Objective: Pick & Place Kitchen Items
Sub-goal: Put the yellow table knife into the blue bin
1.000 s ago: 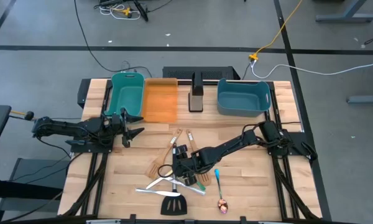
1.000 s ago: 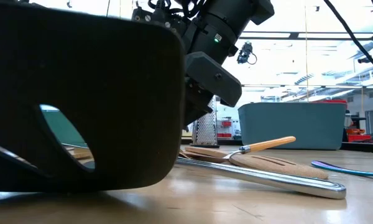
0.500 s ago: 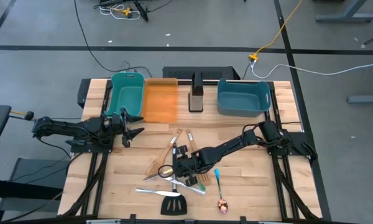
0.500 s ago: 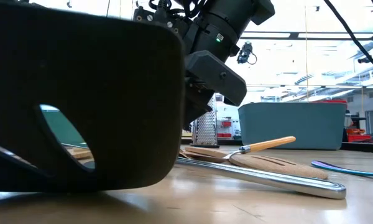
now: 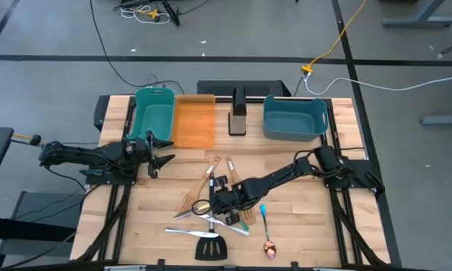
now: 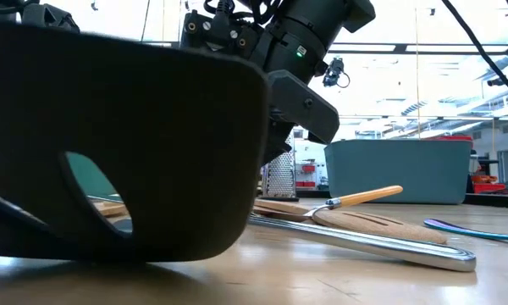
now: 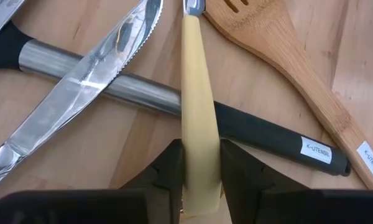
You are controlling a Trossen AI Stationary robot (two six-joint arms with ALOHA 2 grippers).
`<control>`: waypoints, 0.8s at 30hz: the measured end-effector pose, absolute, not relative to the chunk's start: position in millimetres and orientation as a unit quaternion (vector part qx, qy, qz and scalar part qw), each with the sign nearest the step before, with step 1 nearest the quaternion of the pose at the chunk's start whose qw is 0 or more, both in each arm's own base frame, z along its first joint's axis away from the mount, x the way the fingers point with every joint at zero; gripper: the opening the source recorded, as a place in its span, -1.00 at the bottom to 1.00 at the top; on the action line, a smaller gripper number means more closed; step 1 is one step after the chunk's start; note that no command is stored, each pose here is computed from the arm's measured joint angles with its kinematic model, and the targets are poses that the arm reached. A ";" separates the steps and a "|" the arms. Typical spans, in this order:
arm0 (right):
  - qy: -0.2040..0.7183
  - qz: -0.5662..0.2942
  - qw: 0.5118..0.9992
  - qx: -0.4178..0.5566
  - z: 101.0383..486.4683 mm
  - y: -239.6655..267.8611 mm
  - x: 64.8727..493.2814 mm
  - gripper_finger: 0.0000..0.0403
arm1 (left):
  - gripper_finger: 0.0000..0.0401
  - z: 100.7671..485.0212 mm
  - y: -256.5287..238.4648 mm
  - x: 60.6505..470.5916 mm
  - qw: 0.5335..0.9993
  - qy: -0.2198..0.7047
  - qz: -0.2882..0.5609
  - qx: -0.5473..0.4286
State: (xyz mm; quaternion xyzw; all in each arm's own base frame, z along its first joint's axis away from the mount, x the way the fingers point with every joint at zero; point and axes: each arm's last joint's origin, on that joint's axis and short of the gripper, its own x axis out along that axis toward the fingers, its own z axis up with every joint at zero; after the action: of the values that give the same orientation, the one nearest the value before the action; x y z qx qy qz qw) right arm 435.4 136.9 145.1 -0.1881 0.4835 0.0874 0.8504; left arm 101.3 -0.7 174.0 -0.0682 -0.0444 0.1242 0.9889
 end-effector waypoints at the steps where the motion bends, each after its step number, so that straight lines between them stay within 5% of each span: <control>1: 0.483 0.088 0.850 -0.189 145.2 136.9 435.4 -0.55 | 0.29 174.0 -0.7 101.4 0.989 -0.044 0.124 -0.068; 24: 0.452 -0.006 0.865 -0.218 217.6 119.6 414.6 -0.55 | 0.29 173.8 -0.7 101.4 0.989 -0.044 0.124 -0.068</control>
State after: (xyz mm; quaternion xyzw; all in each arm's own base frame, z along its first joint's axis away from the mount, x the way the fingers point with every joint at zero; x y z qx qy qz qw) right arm 414.6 119.6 217.6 -0.2181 0.4518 -0.0061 0.8650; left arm 101.4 -0.7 173.8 -0.0681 -0.0440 0.1242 0.9889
